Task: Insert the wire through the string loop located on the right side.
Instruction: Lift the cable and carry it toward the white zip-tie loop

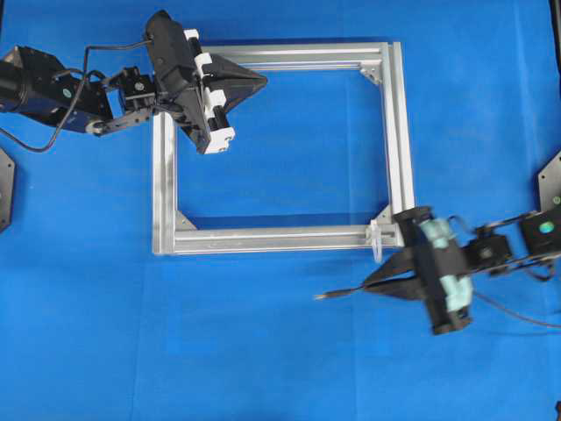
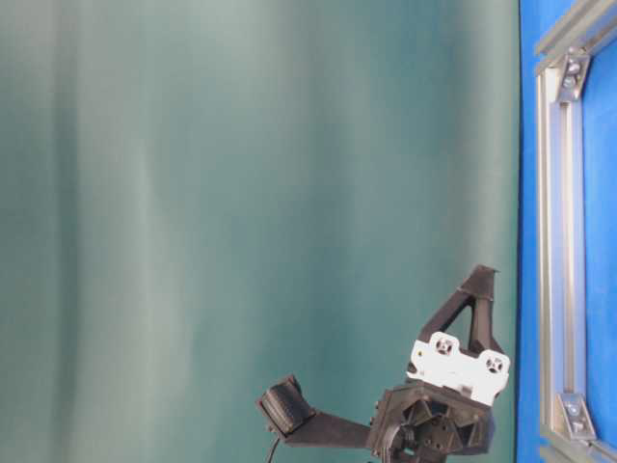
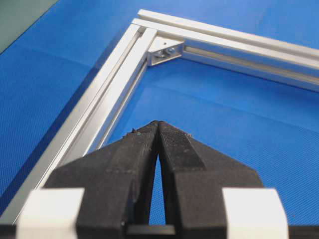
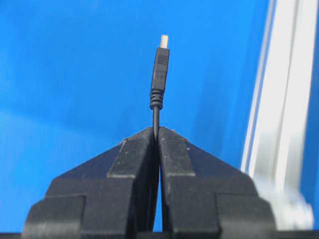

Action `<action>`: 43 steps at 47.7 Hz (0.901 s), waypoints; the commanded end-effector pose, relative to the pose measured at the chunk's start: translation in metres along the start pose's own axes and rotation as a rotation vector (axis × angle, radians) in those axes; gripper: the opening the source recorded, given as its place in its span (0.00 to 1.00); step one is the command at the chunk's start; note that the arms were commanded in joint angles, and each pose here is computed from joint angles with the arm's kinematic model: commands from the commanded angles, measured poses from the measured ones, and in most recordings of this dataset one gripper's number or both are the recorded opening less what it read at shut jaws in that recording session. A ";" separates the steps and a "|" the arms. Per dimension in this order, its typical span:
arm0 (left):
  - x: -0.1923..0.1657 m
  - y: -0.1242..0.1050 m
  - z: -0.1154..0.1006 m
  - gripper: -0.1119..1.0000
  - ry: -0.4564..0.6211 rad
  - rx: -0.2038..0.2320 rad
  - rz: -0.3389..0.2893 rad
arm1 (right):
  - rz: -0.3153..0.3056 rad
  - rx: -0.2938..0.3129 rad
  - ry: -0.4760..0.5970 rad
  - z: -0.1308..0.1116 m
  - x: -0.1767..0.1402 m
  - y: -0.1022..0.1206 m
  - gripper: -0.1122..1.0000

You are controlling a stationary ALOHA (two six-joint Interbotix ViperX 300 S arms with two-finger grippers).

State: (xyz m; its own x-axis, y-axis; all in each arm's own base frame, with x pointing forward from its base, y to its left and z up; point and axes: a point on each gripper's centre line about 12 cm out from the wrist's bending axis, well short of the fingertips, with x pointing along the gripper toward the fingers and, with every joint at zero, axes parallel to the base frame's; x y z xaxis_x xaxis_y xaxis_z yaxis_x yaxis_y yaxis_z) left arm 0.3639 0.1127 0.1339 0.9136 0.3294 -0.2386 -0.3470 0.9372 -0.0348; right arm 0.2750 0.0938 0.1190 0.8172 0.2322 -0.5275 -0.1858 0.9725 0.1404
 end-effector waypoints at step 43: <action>-0.003 0.000 0.015 0.10 -0.044 0.002 -0.002 | 0.006 0.038 -0.034 -0.031 -0.082 -0.014 0.07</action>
State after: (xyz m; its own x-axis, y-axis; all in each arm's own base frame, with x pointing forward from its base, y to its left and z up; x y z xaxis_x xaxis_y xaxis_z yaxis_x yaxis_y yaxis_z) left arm 0.3639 0.1127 0.1339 0.9136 0.3294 -0.2386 -0.3463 0.9376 -0.0318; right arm 0.1910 0.0624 0.1322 0.8267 0.2414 -0.5082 -0.1755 0.9688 0.1747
